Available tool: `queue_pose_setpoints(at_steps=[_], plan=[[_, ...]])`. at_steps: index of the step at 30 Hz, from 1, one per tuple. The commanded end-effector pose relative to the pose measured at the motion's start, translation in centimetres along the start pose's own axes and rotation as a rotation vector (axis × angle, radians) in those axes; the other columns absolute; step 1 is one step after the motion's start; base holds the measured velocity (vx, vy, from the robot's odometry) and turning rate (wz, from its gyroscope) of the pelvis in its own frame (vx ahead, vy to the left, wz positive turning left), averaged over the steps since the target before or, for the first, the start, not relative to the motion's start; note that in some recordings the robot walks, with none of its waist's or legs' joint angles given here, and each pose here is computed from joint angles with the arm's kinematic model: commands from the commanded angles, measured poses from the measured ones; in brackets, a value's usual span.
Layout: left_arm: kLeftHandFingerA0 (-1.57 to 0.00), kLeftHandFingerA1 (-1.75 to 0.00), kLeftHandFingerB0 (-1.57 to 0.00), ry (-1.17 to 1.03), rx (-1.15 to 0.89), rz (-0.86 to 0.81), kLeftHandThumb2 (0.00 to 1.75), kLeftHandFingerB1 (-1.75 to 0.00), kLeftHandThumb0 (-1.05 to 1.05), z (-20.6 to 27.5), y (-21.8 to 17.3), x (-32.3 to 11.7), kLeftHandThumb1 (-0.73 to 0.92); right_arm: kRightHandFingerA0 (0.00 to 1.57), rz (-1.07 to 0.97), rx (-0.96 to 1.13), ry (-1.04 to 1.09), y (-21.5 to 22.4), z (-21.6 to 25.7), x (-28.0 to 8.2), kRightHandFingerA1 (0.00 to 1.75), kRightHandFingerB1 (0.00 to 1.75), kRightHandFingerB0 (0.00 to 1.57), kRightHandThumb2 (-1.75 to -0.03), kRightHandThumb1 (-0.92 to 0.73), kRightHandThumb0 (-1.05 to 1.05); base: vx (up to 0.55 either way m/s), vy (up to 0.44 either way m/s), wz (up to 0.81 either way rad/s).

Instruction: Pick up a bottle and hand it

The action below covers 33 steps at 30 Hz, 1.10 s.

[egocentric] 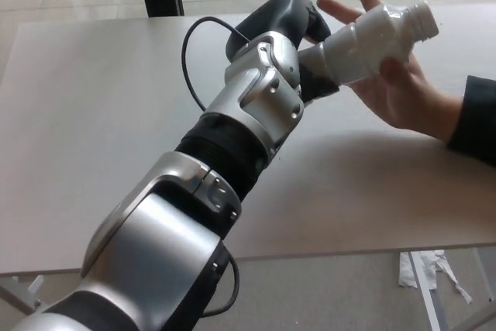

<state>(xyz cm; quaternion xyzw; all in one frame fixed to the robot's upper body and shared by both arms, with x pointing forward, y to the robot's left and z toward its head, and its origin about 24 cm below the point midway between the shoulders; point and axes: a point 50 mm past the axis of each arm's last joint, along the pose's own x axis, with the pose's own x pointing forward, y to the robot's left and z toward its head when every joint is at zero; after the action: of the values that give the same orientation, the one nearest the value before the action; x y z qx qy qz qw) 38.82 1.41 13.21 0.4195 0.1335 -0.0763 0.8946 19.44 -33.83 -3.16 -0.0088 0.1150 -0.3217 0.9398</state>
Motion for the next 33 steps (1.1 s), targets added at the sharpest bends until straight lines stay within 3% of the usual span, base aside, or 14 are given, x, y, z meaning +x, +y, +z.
queue_pose_setpoints(at_steps=[1,4,5,10,15,16,20,21,22,27,28,30,31,33], plan=[[-0.62,-1.35,-0.55,0.043,0.070,-0.009,0.60,-0.61,-0.20,2.0,-1.2,-0.9,0.61,1.57,-0.011,0.043,0.015,1.0,-0.1,-0.2,1.67,1.15,0.57,-1.15,-0.45,-0.99,0.00,0.000,0.00],[-0.60,-1.13,-0.58,0.013,0.067,-0.012,0.59,-0.53,-0.22,2.6,-1.3,-1.0,0.64,1.57,-0.008,0.019,0.012,0.8,0.0,-0.1,1.30,1.32,0.39,-0.74,-0.64,-1.05,0.00,0.000,0.00],[-0.62,-1.09,-0.57,0.009,0.061,-0.015,0.59,-0.51,-0.20,2.6,-1.3,-1.0,0.64,1.57,0.002,0.013,0.002,0.8,0.1,-0.2,1.54,1.14,0.53,-1.18,-0.51,-1.03,0.00,0.000,0.00],[-0.73,-1.11,-0.57,0.018,0.109,-0.009,0.84,-0.64,-0.27,2.3,-1.4,-0.9,0.48,1.57,-0.001,0.007,0.002,0.9,0.2,-0.2,1.51,1.33,0.35,-0.74,-0.65,-1.05,0.00,0.000,0.00],[-0.67,-1.31,-0.56,0.025,0.115,-0.020,0.59,-0.53,-0.21,2.2,-1.7,-1.0,0.62,1.57,-0.007,0.039,0.009,0.8,0.1,-0.2,1.75,1.14,0.53,-1.15,-0.46,-1.01,0.00,0.000,0.00],[-0.67,-1.24,-0.61,0.011,0.115,-0.016,0.59,-0.55,-0.20,2.1,-1.8,-0.9,0.63,1.57,-0.003,0.028,0.018,0.8,0.1,-0.2,1.46,1.32,0.34,-0.74,-0.63,-1.05,0.00,0.000,0.00],[-0.67,-1.39,-0.62,0.003,0.090,-0.016,0.59,-0.53,-0.18,2.0,-1.8,-0.9,0.60,1.57,-0.002,0.015,0.033,0.7,0.0,-0.1,1.58,1.11,0.50,-1.16,-0.48,-1.00,0.00,0.000,0.00],[-0.67,-1.36,-0.47,0.020,0.066,-0.027,0.60,-0.52,-0.18,1.9,-1.8,-0.9,0.62,1.51,0.003,0.016,0.032,0.7,0.0,-0.1,1.23,1.38,0.27,-0.75,-0.63,-1.05,0.00,0.000,0.00],[-0.76,-1.12,-0.36,0.024,0.027,-0.041,0.61,-0.51,-0.14,1.8,-1.8,-0.8,0.63,1.12,0.004,0.015,0.032,0.6,0.0,-0.1,1.30,1.37,0.27,-0.75,-0.63,-1.05,0.00,0.000,0.00],[-0.72,-1.02,0.00,0.043,-0.097,-0.121,0.60,-0.30,-0.58,0.6,-1.3,-0.8,0.63,1.50,-0.011,0.023,0.035,0.0,-0.2,-0.3,1.34,0.86,0.48,-0.90,-0.04,-0.41,0.00,0.000,0.00],[0.00,-0.26,0.00,0.026,-0.103,-0.125,0.81,0.00,-0.80,-0.1,-0.8,-0.9,0.50,1.35,-0.012,0.028,0.033,-0.1,-0.2,-0.3,1.19,1.34,0.41,-0.78,-0.64,-1.05,0.00,0.000,0.00],[0.00,-0.18,0.00,-0.037,-0.133,-0.123,0.83,0.00,-0.99,-2.2,0.2,-1.7,0.52,1.19,-0.021,0.020,0.031,-0.4,-0.3,-0.3,1.27,1.42,0.33,-0.75,-0.62,-1.05,0.00,0.000,0.00],[0.00,0.00,0.00,-0.075,-0.179,-0.115,0.61,0.00,-0.72,-3.2,0.5,-2.4,0.59,0.56,-0.009,0.021,0.023,-0.6,-0.2,-0.3,1.56,1.38,0.32,-0.71,-0.66,-1.05,0.00,0.000,0.00],[0.00,-0.17,0.00,-0.144,-0.216,-0.109,0.86,0.00,-1.02,-5.5,1.4,-4.1,0.55,1.39,-0.027,0.025,0.041,-1.2,-0.2,0.0,1.41,1.15,0.49,-1.09,-0.44,-1.05,0.00,0.000,0.00]])
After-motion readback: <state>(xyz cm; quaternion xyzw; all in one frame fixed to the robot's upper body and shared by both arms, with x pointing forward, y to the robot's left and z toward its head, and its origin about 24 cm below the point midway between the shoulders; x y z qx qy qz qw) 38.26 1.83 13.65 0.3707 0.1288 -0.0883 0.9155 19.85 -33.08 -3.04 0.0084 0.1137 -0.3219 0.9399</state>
